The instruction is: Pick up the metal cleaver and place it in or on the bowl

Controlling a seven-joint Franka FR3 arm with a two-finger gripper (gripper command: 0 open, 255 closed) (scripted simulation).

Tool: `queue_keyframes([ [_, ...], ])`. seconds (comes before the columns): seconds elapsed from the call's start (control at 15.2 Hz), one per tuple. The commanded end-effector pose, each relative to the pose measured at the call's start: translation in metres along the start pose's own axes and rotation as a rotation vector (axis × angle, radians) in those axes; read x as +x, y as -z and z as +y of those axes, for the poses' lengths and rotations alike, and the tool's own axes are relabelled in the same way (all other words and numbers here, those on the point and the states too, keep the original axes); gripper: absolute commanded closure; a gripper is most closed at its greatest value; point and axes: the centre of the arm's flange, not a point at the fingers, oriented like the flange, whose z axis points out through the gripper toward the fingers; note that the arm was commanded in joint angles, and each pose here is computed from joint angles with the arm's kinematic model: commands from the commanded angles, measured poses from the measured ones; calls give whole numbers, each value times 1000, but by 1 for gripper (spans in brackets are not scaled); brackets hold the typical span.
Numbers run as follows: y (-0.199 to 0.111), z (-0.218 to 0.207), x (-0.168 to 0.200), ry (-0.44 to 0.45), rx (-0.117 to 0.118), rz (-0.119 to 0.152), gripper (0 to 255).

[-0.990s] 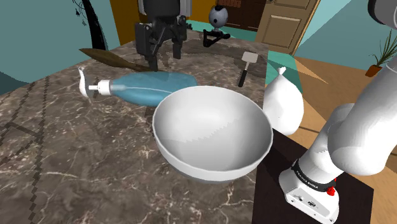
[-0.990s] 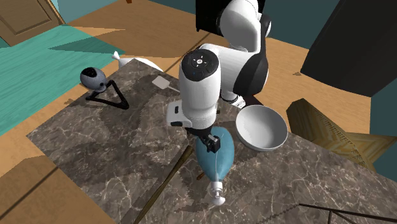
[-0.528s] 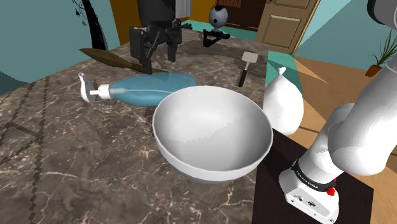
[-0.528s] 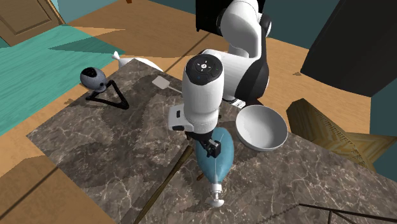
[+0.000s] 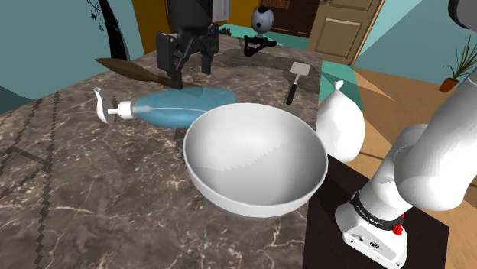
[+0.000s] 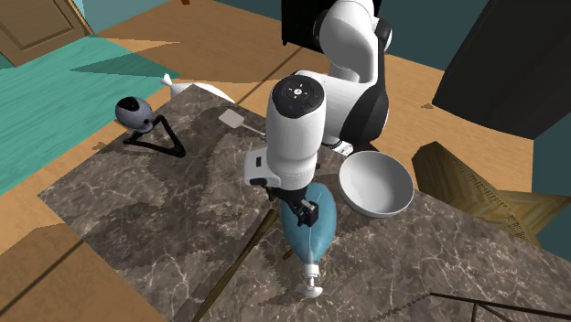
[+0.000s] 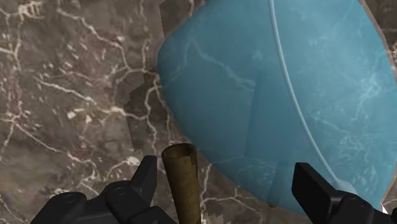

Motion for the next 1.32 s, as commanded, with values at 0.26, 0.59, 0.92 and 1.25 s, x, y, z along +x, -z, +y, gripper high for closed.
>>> queue_keyframes([
  [0.26,-30,-5,6,7,-9,-74,255],
  [0.59,-32,-2,4,9,-9,-74,255],
  [0.92,-6,-2,5,9,-9,-74,255],
  [1.25,21,-2,7,9,-9,-74,255],
])
